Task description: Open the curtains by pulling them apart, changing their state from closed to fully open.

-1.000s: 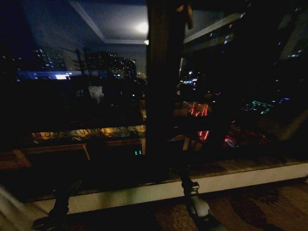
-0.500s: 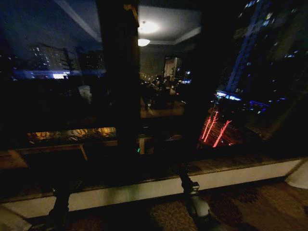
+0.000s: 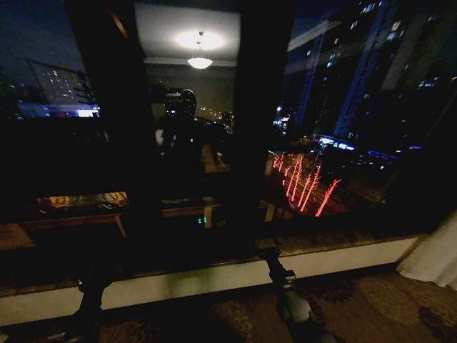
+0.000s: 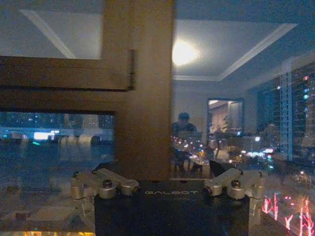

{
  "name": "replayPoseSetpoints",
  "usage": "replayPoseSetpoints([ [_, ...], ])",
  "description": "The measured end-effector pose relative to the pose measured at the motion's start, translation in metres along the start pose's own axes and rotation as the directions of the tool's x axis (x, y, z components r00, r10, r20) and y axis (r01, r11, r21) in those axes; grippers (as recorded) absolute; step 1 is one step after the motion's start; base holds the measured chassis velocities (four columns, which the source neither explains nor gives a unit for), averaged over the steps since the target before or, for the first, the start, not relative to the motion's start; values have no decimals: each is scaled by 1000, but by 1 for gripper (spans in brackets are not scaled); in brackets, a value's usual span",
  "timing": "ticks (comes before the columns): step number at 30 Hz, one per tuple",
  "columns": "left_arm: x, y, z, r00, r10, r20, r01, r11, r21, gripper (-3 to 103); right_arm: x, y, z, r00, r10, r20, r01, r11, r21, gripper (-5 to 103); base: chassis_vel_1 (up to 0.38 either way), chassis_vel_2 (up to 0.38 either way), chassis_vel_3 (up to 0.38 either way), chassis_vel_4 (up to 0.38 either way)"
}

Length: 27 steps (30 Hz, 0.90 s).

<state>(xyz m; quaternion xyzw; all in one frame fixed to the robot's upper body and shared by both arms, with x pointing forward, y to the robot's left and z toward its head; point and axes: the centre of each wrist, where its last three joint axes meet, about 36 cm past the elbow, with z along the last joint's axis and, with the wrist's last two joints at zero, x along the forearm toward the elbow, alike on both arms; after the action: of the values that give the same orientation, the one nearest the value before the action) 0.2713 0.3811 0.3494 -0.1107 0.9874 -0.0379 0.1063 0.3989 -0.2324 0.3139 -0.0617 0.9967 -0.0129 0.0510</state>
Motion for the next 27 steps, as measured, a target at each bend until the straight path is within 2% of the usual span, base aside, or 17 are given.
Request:
replayPoseSetpoints([
  [9, 0, 0, 0, 1000, 0, 0, 0, 1000, 0, 100, 0, 0, 0, 1000, 0, 0, 0, 1000, 0, 100, -341, -346, 332, 345],
  [13, 0, 0, 0, 1000, 1, 0, -1, 1000, 0, 100, 0, 0, 0, 1000, 0, 0, 0, 1000, 0, 100, -182, -212, 236, 178],
  [27, 0, 0, 0, 1000, -1, 0, 1, 1000, -1, 100, 0, 0, 0, 1000, 0, 0, 0, 1000, 0, 100, 8, -18, -10, 4],
])
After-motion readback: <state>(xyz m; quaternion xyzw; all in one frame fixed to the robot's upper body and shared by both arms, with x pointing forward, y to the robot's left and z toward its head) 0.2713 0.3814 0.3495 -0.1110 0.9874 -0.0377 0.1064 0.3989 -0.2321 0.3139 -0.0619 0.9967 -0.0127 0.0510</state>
